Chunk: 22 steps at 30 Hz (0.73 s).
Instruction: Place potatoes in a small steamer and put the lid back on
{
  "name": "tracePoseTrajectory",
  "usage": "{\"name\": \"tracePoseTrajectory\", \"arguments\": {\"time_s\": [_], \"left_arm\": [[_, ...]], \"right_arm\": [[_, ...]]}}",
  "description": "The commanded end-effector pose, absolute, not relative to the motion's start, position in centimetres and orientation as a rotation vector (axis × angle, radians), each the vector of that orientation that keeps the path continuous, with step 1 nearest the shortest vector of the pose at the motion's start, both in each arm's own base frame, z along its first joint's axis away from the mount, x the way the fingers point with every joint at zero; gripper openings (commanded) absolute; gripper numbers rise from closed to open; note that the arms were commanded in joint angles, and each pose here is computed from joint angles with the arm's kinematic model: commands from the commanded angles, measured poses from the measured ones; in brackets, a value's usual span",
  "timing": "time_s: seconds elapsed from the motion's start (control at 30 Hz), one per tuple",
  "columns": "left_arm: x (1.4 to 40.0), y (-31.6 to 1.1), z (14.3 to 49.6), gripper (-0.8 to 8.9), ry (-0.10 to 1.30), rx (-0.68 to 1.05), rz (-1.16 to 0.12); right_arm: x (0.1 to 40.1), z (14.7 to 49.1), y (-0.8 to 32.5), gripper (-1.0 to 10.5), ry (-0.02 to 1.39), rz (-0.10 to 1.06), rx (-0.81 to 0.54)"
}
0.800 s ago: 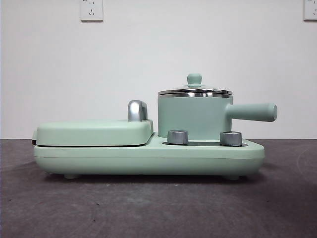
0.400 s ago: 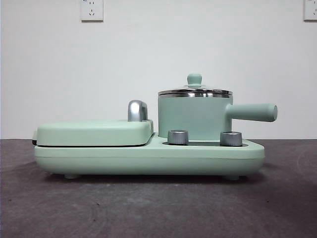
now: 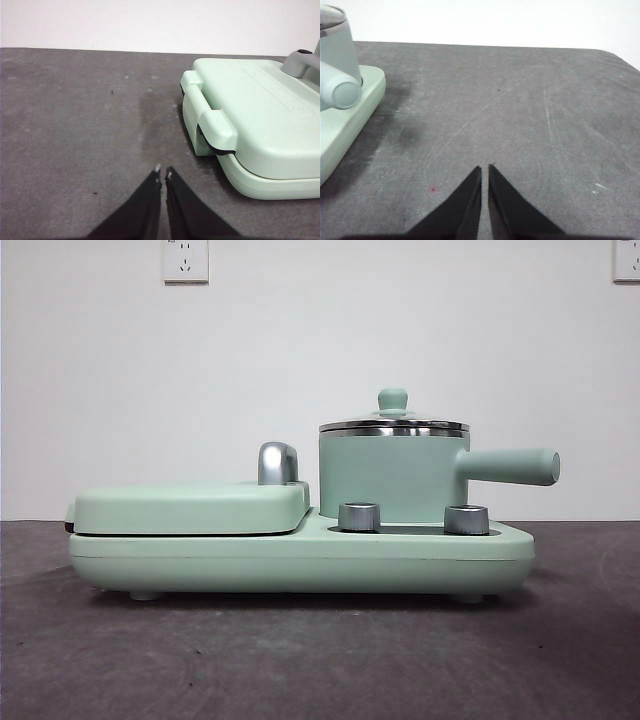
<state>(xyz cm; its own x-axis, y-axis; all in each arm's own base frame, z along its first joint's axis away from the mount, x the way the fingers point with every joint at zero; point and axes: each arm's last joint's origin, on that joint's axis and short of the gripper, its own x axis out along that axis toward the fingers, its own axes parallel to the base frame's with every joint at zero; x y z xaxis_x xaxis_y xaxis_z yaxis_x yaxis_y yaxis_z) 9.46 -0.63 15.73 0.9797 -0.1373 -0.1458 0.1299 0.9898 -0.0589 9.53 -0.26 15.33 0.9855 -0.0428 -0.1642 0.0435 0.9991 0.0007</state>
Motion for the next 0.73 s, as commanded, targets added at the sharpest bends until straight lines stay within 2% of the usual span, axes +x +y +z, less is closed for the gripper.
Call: {"name": "tracePoseTrajectory", "arguments": {"time_s": [0.03,0.73], "left_arm": [[9.54,-0.63,15.02,0.19,0.175,-0.043,-0.133],[9.54,-0.63,15.02,0.19,0.175,-0.043,-0.133]], "right_arm": [[9.58,15.02,-0.28,0.2,0.169,-0.044,-0.020],[9.61,15.19,-0.30,0.2,0.150,-0.048,-0.029]]}}
